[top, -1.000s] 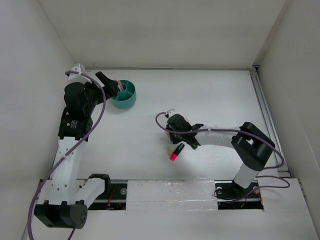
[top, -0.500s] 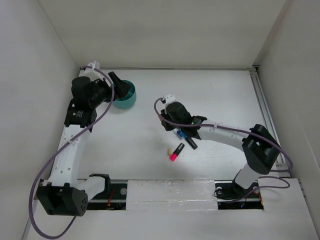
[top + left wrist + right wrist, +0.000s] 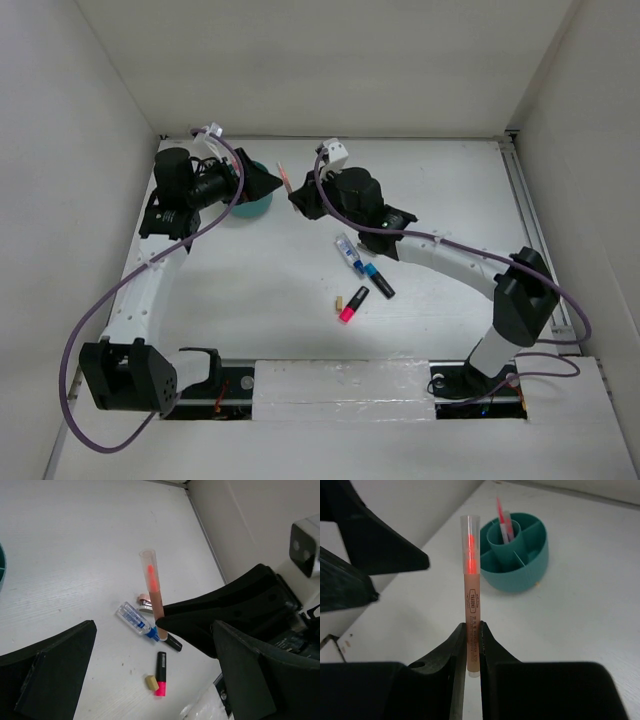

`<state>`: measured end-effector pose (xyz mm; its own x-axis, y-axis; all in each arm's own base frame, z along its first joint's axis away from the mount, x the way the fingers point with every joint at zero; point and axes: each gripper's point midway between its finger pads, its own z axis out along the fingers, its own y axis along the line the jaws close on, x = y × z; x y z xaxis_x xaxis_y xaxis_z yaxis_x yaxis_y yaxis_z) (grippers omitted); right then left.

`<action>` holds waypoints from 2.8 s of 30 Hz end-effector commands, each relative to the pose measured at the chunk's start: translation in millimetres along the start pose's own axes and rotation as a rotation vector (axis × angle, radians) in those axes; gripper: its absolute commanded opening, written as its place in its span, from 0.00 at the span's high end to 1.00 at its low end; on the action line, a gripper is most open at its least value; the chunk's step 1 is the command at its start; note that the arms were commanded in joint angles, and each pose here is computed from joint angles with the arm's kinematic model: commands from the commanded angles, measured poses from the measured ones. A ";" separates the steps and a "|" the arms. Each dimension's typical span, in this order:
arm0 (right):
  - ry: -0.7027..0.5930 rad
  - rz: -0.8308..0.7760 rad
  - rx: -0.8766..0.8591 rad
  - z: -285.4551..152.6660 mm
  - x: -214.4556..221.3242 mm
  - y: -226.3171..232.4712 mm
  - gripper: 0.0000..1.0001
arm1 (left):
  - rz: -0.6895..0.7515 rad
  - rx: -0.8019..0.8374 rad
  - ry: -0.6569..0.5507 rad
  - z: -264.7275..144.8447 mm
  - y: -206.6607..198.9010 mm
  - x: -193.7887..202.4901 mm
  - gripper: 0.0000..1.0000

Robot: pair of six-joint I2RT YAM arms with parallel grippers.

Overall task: Sort the stationery into containers
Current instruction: Pick up the pen from the center of the board, then place the pen in the storage box.

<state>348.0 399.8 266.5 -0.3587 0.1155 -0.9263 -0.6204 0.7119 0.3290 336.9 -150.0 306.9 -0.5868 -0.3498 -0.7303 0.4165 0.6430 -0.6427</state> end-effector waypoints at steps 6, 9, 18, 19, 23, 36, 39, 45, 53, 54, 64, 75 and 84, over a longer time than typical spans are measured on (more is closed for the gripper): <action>-0.110 0.062 -0.245 5.6 -35.9 60.5 1.00 | 0.014 0.057 0.004 4.7 -6.8 -1.4 0.14; -0.097 0.068 -0.271 4.7 -27.9 63.0 1.00 | 0.008 0.045 0.005 4.8 -4.7 -0.6 0.20; -0.092 0.092 -0.317 -0.3 -15.1 70.2 1.00 | 0.014 0.033 -0.011 2.4 -6.1 -4.9 0.65; -0.089 0.091 -0.325 -0.9 -14.5 71.6 1.00 | 0.014 0.033 -0.011 2.4 -6.1 -4.9 0.75; -0.092 0.089 -0.348 0.0 -16.1 75.9 1.00 | 0.007 0.029 -0.004 4.0 -4.7 -5.0 1.00; -0.074 0.085 -0.302 -12.5 0.3 44.8 0.00 | 0.063 -0.140 -0.153 -0.7 14.8 -41.4 1.00; -0.043 0.072 -0.246 -21.3 19.1 15.8 0.00 | 0.074 -0.250 -0.262 -10.8 24.8 -81.7 1.00; 0.024 0.083 -0.221 -33.9 51.9 -10.0 0.00 | 0.118 -0.428 -0.511 -23.7 55.6 -150.7 1.00; 0.036 0.064 -0.237 -70.9 59.8 -11.9 0.00 | 0.249 -0.486 -0.601 13.4 101.9 -186.5 1.00; 0.035 0.055 -0.237 -79.2 59.7 -11.9 0.00 | 0.268 -0.485 -0.607 16.6 104.7 -189.0 1.00; 0.089 -0.017 -0.155 -119.1 83.8 -27.7 0.00 | 0.284 -0.516 -0.559 56.5 149.4 -163.6 1.00; 0.091 -0.044 -0.152 -128.4 84.7 -29.6 0.00 | 0.294 -0.583 -0.471 75.8 185.2 -126.0 1.00; 0.070 -0.046 -0.138 -137.9 79.7 -31.3 0.00 | 0.307 -0.577 -0.431 76.9 190.5 -109.5 0.92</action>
<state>244.8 295.0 203.2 -0.3998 0.0272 -0.9162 -0.7215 0.6072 0.3328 534.0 -39.3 225.4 -0.1992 -0.2697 -0.9421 -0.0165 0.9622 -0.2719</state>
